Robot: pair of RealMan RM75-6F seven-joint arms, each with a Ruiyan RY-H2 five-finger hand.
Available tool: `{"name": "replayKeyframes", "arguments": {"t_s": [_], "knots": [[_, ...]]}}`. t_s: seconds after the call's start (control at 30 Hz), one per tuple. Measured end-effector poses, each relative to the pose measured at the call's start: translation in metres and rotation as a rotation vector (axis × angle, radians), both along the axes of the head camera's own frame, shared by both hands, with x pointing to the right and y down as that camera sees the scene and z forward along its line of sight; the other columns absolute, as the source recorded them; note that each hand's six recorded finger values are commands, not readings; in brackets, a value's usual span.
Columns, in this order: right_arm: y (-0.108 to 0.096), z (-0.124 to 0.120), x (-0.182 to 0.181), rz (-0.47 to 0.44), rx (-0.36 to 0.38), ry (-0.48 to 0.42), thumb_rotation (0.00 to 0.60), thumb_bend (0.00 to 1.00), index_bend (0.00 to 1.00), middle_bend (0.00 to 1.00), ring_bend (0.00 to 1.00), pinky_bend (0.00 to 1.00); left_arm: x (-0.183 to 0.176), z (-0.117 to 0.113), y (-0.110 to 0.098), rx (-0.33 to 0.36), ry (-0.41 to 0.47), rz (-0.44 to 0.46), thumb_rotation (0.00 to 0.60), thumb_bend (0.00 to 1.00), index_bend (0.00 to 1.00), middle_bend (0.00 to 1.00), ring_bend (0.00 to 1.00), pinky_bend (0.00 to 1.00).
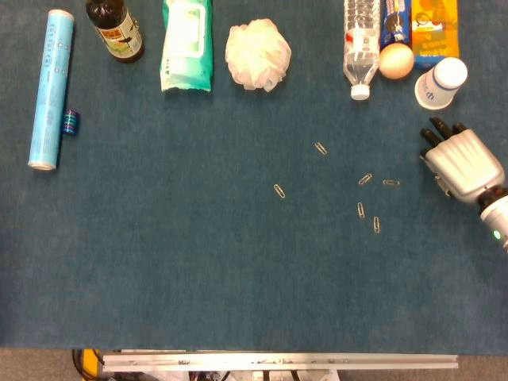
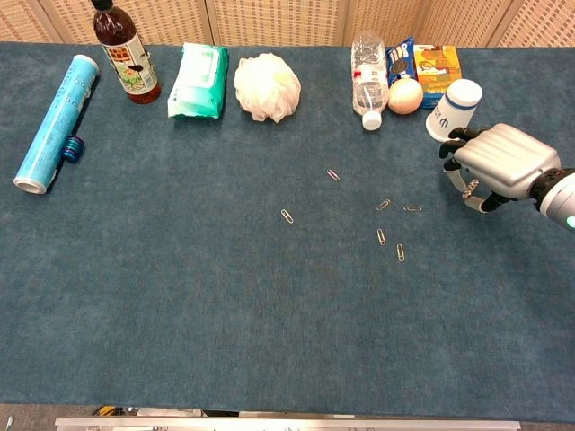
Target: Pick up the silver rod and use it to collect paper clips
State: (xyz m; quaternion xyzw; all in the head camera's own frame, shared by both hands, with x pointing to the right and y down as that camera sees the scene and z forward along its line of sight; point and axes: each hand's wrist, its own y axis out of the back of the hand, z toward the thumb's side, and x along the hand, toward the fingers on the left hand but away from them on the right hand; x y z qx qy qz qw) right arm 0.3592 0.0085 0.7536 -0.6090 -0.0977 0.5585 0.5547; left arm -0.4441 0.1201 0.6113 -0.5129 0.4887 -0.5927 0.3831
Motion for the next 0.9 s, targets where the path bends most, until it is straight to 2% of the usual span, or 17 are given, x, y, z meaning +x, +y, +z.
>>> {"name": "replayKeyframes", "arguments": {"t_s": [0.9], "knots": [[0.011,-0.03,-0.017,-0.039,0.024,-0.09,0.6,0.27,0.62,0.26,0.12,0.33,-0.003,-0.002,0.0,0.009,0.002,-0.01,0.6,0.0,0.32,0.4,0.34,0.43]]}}
